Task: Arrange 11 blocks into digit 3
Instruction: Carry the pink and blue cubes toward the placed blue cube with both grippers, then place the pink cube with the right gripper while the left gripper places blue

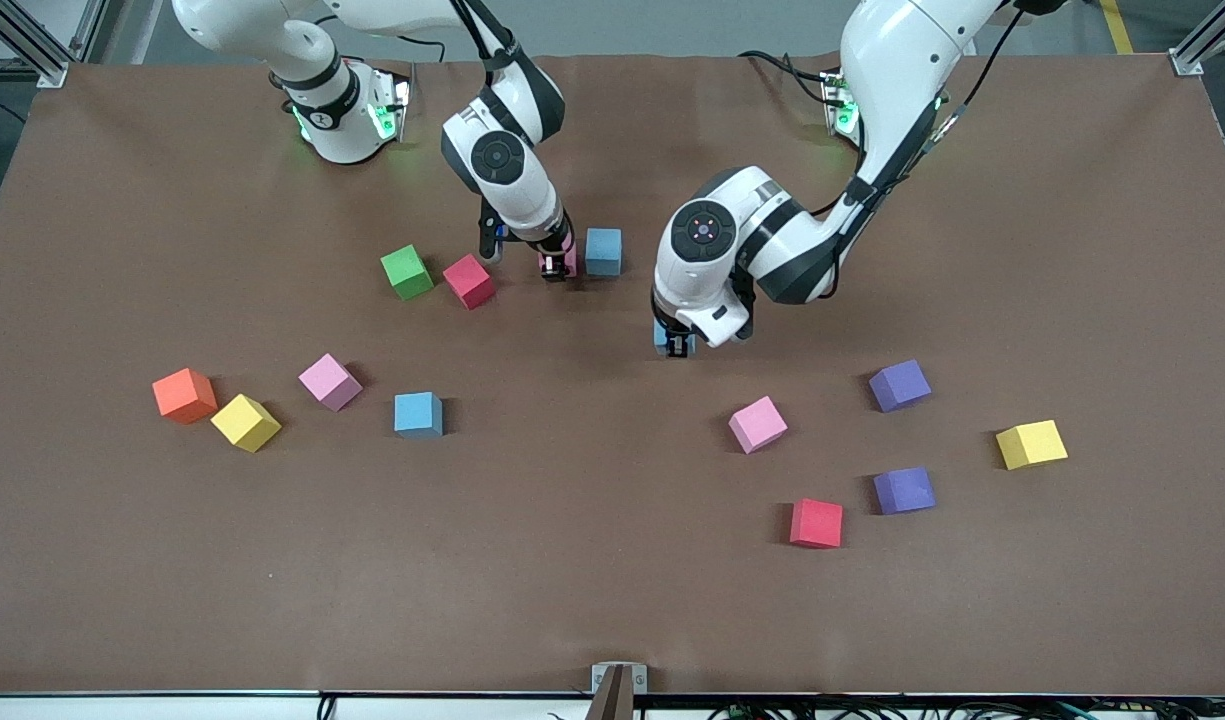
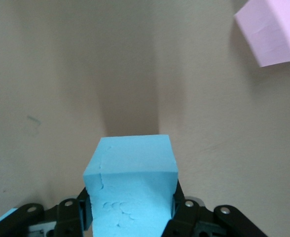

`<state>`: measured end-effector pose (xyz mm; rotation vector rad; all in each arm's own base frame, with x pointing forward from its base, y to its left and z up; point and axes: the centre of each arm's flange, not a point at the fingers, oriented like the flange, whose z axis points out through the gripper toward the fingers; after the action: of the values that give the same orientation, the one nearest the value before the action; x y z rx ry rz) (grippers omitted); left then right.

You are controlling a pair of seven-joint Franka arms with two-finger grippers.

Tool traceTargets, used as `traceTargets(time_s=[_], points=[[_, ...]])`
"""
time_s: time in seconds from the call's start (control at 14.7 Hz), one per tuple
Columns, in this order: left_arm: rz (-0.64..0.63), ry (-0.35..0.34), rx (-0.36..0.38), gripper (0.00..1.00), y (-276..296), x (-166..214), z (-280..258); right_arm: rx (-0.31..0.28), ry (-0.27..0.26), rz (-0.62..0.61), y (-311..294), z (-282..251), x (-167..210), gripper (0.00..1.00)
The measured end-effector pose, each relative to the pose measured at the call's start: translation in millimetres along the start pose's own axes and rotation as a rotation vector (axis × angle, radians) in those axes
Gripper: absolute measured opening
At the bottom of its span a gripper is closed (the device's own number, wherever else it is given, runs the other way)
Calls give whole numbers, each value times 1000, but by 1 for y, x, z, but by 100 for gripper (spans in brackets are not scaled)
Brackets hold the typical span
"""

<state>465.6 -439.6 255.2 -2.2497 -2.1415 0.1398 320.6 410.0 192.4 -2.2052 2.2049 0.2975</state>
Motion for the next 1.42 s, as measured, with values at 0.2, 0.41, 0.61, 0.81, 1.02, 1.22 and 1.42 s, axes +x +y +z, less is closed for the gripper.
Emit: traceTargets(time_s=[0.2, 0.41, 0.61, 0.81, 1.02, 1.22, 1.42], points=[[-34, -25, -5, 60, -14, -10, 8, -1, 0, -4, 3, 1, -2, 59], [-32, -42, -14, 60, -32, -11, 18, -1, 0, -3, 3, 1, -3, 59], [-11, -29, -15, 60, -53, -6, 22, 1, -3, 1, 3, 0, -4, 59], [-5, -31, -20, 60, -75, -7, 24, 2, -5, 2, 2, 0, -6, 59], [7, -39, -14, 60, -98, -10, 33, -1, -3, 4, 1, 3, -6, 59], [-4, -65, -15, 60, -118, -16, 41, -2, -3, 5, 0, 5, -7, 59], [-3, -88, -17, 60, -134, -16, 51, -1, -6, 5, -2, 4, -9, 59]])
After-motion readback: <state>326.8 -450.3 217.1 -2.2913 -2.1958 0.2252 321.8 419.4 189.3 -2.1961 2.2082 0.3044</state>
